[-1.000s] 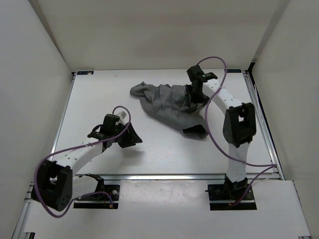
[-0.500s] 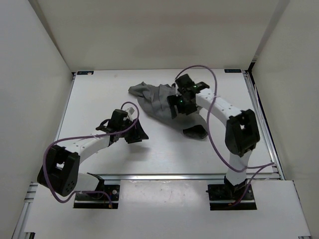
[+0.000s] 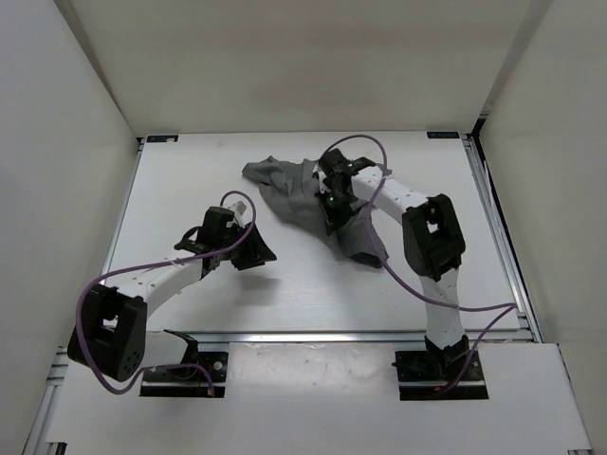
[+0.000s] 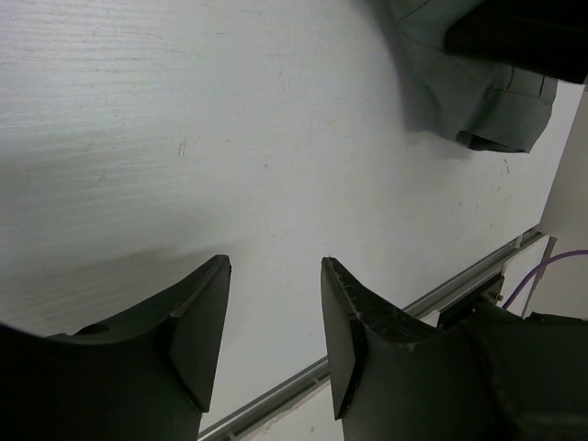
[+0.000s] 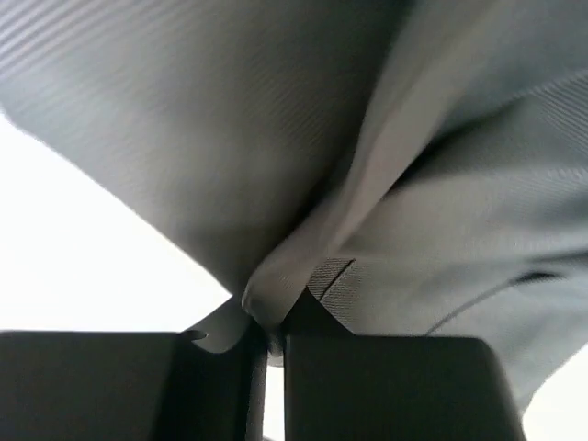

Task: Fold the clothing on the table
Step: Flatten the skirt out

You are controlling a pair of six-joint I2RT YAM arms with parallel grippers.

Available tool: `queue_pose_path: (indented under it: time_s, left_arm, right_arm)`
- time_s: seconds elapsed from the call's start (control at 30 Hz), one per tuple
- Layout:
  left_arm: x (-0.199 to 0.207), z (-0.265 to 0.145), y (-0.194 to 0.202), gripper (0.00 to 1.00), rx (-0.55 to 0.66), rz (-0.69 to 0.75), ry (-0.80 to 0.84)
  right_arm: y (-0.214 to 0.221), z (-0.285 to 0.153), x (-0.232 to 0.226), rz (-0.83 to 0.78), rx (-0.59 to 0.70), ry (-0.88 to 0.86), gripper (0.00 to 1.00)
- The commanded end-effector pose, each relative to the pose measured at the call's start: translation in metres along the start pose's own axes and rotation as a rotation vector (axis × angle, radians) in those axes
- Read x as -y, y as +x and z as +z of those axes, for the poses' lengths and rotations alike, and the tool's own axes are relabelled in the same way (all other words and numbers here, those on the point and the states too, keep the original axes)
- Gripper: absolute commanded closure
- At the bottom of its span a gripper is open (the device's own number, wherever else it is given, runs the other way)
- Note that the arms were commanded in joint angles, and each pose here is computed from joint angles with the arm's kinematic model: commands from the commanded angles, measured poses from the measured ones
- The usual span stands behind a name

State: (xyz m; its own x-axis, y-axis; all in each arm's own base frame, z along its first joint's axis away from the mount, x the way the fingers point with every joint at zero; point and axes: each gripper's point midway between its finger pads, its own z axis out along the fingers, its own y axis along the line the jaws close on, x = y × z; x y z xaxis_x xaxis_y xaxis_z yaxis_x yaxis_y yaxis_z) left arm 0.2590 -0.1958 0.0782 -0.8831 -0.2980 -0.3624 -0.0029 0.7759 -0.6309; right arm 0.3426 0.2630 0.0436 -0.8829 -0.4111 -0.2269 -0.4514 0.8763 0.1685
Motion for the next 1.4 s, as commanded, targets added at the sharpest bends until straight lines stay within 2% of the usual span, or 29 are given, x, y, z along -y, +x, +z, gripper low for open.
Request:
queue_pose_path:
  time_s: [0.0,0.03,0.13,0.2,0.3,0.33,0.37,0.4,0.43,0.5,0.6,0.73,0.93,1.13,1.37]
  left_arm:
    - [0.003,-0.007,-0.006,0.46,0.032,-0.001,0.026]
    - [0.003,-0.006,-0.004,0.46,0.026,-0.003,0.029]
    - [0.005,-0.004,-0.006,0.47,0.028,0.001,0.033]
    - [0.004,0.001,-0.002,0.47,0.010,0.005,0.025]
    - [0.007,0.004,-0.002,0.47,0.003,0.015,0.030]
    - [0.011,0.005,-0.001,0.48,-0.002,0.016,0.038]
    - [0.010,0.007,0.000,0.48,-0.008,0.024,0.034]
    - [0.013,0.007,-0.001,0.47,-0.011,0.022,0.039]
    - [0.014,0.007,-0.002,0.47,-0.011,0.027,0.039]
    - [0.014,0.007,-0.003,0.48,-0.008,0.035,0.034]
    - [0.013,0.004,-0.009,0.48,0.005,0.023,0.039]
    - [0.012,0.006,-0.011,0.48,0.006,0.020,0.038]
    - [0.031,0.017,-0.010,0.48,-0.025,0.057,0.063]
    - [0.051,0.031,0.003,0.47,-0.071,0.126,0.077]
    - [0.050,0.033,0.023,0.48,-0.114,0.109,0.088]
  right_arm:
    - [-0.040,-0.108,-0.045,-0.038,0.215,-0.286,1.00]
    - [-0.039,-0.140,-0.065,-0.045,0.258,-0.411,1.00]
    - [-0.032,-0.199,-0.067,0.013,0.376,-0.629,1.00]
    - [-0.019,-0.202,-0.057,0.094,0.372,-0.704,1.00]
    - [-0.003,-0.160,-0.020,0.239,0.308,-0.610,0.98]
    - [-0.001,-0.143,-0.012,0.261,0.277,-0.592,0.90]
    - [0.009,-0.112,-0.001,0.316,0.192,-0.548,0.76]
    - [0.014,-0.105,0.001,0.304,0.161,-0.548,0.66]
    - [0.022,-0.083,-0.001,0.324,0.080,-0.549,0.61]
    - [0.033,-0.072,-0.010,0.298,-0.014,-0.558,0.40]
    - [0.034,-0.069,-0.015,0.230,0.006,-0.427,0.37]
    - [0.000,-0.107,-0.014,0.130,0.163,-0.227,0.36]
    - [-0.030,-0.129,-0.023,0.025,0.220,-0.035,0.35]
    - [-0.037,-0.099,-0.032,0.037,0.159,-0.063,0.34]
    - [-0.057,-0.052,-0.032,0.079,0.118,-0.101,0.34]
